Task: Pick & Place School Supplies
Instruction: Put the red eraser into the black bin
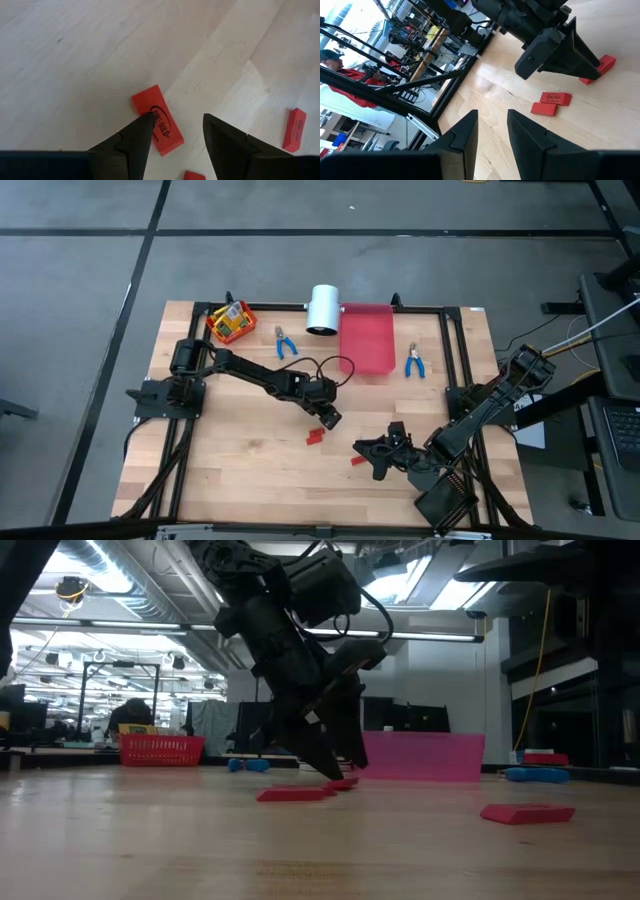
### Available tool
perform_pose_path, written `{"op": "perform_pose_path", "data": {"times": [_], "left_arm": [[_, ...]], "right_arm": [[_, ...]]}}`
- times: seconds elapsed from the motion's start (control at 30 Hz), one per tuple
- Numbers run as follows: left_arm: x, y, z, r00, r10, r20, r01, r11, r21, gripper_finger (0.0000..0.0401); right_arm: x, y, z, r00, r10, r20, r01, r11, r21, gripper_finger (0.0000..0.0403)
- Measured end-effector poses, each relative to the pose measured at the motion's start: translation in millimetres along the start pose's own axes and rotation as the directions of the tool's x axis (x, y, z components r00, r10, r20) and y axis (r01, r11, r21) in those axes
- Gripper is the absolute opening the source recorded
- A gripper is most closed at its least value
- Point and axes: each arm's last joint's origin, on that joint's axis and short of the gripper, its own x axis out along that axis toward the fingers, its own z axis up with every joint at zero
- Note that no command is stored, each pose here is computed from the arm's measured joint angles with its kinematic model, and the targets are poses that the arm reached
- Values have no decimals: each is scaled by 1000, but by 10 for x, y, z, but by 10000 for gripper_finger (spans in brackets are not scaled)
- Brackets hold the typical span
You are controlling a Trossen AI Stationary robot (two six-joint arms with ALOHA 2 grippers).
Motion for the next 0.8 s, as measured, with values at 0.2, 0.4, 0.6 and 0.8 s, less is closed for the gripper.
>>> {"op": "perform_pose_path", "data": {"times": [0.2, 0.4, 0.6, 0.8], "left_arm": [[4, 70, -44, 997, 74, -29, -74, 997, 3, 175], [4, 73, -51, 996, 85, -28, -85, 996, 25, 175], [5, 85, -55, 995, 97, -25, -96, 995, 24, 131], [5, 110, -60, 993, 115, -32, -115, 993, 18, 19]], "right_arm": [[-1, 0, -1, 1000, 0, -2, 0, 1000, 0, 110], [-3, -3, -4, 1000, -1, -4, 1, 1000, -4, 110], [-3, -5, -5, 1000, -3, -4, 3, 1000, -7, 110], [-3, -6, -5, 1000, -3, -4, 3, 1000, -7, 110]]}}
